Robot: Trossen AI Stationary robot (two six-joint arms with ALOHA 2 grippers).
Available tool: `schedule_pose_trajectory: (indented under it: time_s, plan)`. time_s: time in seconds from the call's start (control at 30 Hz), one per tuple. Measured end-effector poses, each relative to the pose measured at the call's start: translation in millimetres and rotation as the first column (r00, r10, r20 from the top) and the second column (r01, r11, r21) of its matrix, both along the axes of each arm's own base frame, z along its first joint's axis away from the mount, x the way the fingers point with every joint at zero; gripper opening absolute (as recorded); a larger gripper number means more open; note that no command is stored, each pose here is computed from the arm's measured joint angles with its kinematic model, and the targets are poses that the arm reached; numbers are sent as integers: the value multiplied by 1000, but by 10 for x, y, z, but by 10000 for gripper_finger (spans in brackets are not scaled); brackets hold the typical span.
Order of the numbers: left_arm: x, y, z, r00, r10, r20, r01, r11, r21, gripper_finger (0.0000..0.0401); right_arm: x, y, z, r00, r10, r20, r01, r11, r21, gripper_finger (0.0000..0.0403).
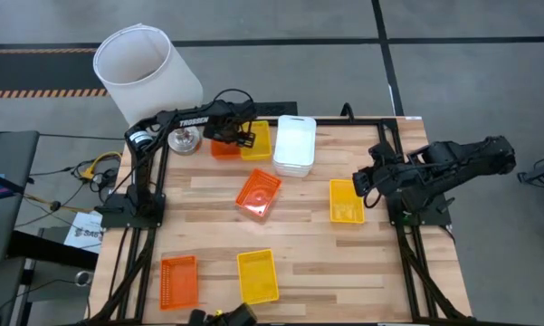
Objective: Stack baskets by color
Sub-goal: Adjust the top orange bin on the table, then stack the middle orange bin on top of the top orange bin
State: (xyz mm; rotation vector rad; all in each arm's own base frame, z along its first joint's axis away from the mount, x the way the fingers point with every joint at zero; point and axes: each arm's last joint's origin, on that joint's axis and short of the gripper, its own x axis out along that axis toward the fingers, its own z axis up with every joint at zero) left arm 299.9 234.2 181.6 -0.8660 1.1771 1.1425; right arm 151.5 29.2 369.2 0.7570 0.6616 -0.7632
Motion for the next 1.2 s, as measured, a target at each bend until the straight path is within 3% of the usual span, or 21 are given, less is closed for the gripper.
schedule_pose_trajectory:
  time_s: [0.17,0.43,0.73,0.87,0.97,1.2]
  plan:
    - [21,-25,38,999,-19,35,19,1000,-15,208,2,-9,0,1000,-6,-1,6,1000,-1,131]
    - [-4,-236,474,992,-36,123,30,998,52,208,2,-9,-1,1000,-3,-2,3,1000,-2,131]
    - [219,-1133,845,956,-220,192,212,975,62,208,1,-9,0,1000,0,-3,0,1000,-4,131]
    - [336,-1542,801,947,-270,175,266,963,46,208,1,-7,-1,1000,15,-10,-15,1000,-10,131]
    - [361,-1722,616,954,-260,150,259,965,27,208,2,-6,-1,1000,18,-12,-18,1000,-11,131]
    - [246,-1704,243,981,-156,112,151,987,57,208,0,0,-6,998,51,-29,-51,999,-4,131]
